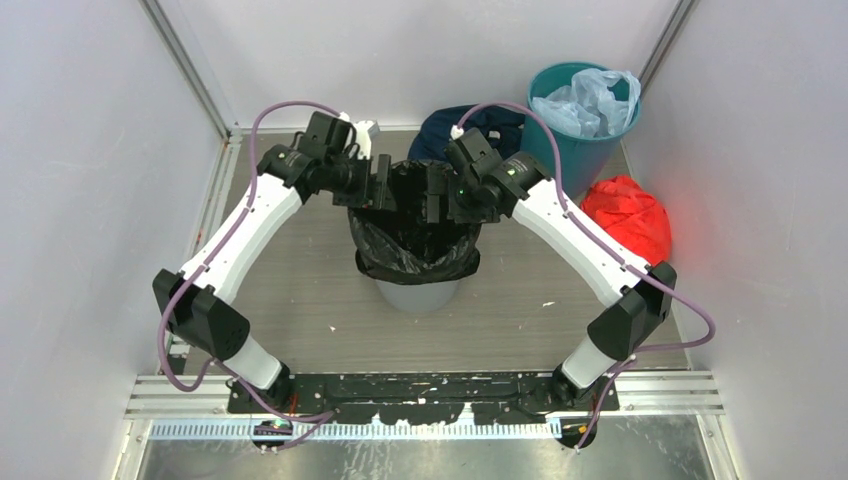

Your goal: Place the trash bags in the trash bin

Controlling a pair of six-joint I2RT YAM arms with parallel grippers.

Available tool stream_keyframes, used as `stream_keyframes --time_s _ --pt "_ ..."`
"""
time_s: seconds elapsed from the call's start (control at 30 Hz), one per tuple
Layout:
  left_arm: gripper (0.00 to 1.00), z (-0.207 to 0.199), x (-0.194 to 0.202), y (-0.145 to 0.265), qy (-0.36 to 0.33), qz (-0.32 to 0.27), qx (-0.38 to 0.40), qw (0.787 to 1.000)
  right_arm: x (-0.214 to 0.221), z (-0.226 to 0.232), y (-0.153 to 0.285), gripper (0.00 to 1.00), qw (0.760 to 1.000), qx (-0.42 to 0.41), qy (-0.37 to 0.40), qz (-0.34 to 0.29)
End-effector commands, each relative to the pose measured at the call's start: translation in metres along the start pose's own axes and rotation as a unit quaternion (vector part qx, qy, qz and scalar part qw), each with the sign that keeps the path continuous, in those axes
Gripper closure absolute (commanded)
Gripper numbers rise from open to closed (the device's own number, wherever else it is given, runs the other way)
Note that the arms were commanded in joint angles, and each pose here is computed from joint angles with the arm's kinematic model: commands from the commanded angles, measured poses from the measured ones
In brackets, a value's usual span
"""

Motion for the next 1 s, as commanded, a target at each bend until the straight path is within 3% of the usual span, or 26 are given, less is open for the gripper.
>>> stream_keyframes --time_s 0.0,0.07,0.1,0.13,0.6,0.8,0.97 --pt "0.24 0.000 -0.001 0.013 -0.020 -0.019 -0.016 0.999 -0.005 0.008 0.006 0.01 1.000 -0.021 -0.003 -0.023" --pt "0.13 -0.002 -0.002 0.022 -0.024 -0.036 -0.018 0.999 -0.006 0.006 0.012 0.00 0.999 -0.020 -0.001 -0.029" --pt "0.03 -0.003 -0.003 0.027 -0.028 -0.048 -0.017 0.998 -0.007 0.005 0.016 0.00 0.999 -0.020 -0.002 -0.034" --pt "0.01 -0.004 -0.004 0.032 -0.031 -0.060 -0.019 0.998 -0.007 0.004 0.020 0.00 0.999 -0.020 0.000 -0.036" --pt "0.00 0.000 -0.015 0.079 -0.055 -0.138 -0.080 0.986 -0.025 -0.009 0.068 0.00 0.993 -0.009 -0.011 -0.117" --pt "0.00 -0.012 -0.020 0.117 -0.061 -0.203 -0.072 0.975 -0.034 -0.022 0.108 0.00 0.975 -0.042 -0.049 -0.215" --pt "0.01 -0.008 -0.002 0.134 -0.039 -0.211 -0.097 0.972 -0.023 -0.056 0.110 0.00 0.967 0.016 -0.084 -0.241"
Point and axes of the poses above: each gripper's point midway between its finger pads, its own y axis back along the fingers, its own z axis along the line the jaws close on, x = y × z, the point moved 5 cm from there along y, back along the fingers, and after that the axes turned 10 degrees about -y, right-handed, at the moved point
